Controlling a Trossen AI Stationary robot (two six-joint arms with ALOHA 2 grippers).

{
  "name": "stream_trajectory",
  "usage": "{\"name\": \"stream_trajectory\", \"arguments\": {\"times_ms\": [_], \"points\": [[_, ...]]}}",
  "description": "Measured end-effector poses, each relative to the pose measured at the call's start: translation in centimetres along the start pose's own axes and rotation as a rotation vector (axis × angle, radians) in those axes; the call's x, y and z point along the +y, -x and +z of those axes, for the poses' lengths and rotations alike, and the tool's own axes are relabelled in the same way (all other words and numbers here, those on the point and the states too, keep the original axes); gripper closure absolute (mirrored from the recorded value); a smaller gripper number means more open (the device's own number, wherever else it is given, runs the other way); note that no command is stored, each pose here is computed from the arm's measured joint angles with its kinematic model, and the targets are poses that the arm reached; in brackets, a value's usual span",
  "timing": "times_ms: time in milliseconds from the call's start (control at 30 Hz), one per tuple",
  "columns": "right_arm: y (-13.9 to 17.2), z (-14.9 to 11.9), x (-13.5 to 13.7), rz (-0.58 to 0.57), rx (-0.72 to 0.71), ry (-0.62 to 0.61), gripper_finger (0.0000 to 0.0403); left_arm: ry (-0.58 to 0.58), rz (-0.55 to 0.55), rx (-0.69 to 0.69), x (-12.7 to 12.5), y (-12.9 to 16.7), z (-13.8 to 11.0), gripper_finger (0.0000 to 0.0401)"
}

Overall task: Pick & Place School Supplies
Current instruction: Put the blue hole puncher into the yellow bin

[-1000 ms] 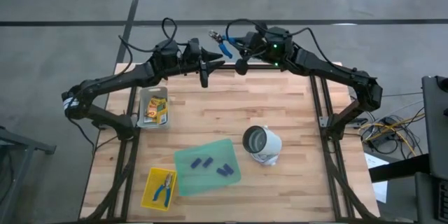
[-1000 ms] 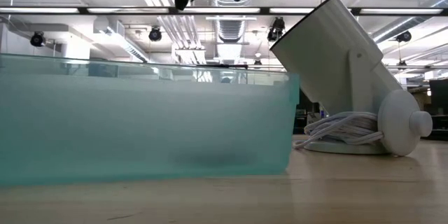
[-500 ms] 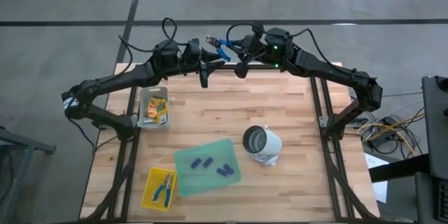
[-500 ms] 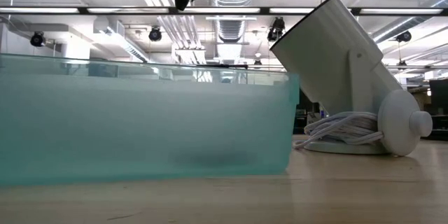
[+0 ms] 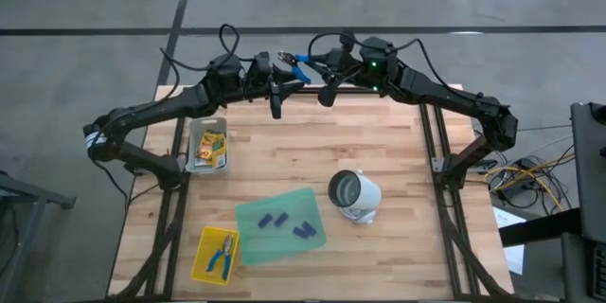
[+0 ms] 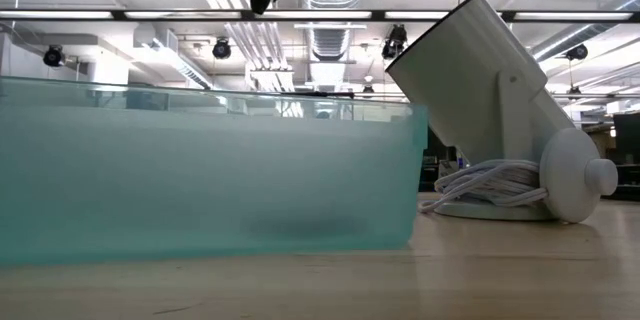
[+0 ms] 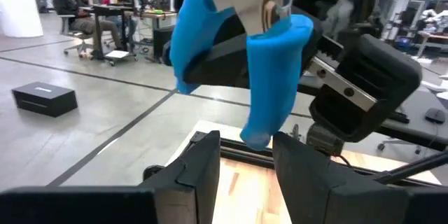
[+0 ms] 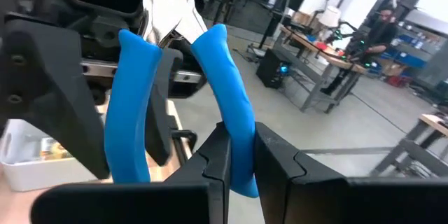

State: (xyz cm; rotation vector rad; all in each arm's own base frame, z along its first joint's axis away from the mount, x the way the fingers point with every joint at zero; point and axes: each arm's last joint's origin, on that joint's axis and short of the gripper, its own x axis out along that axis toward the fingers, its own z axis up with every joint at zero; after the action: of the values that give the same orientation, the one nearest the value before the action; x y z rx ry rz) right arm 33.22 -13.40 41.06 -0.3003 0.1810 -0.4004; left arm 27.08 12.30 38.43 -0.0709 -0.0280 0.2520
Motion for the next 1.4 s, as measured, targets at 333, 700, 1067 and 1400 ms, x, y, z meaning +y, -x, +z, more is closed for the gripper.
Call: {"name": "stream_trajectory", "arguments": {"times_ms": [333, 700, 1067, 1400], "points": [[-0.2, 0.2, 1.1, 0.056, -0.011, 0.002, 0.0369, -0.017, -0.14, -0.049, -0.4, 0.0, 0.5, 0.0266], [-0.1, 0.2, 1.3, 0.099, -0.022, -0.01, 0.0369, -0.009, -0.175, -0.046, -0.6, 0.0, 0.5, 0.0312], [-0.1, -0.1, 1.4, 0.115, 0.006, -0.088, 0.0369, -0.006, -0.191, -0.035, -0.6, 0.0, 0.4, 0.034], [-0.1, -0.1, 1.4, 0.105, 0.016, -0.141, 0.0326, 0.001, -0.173, -0.025, -0.5, 0.0, 0.3, 0.0341]]}}
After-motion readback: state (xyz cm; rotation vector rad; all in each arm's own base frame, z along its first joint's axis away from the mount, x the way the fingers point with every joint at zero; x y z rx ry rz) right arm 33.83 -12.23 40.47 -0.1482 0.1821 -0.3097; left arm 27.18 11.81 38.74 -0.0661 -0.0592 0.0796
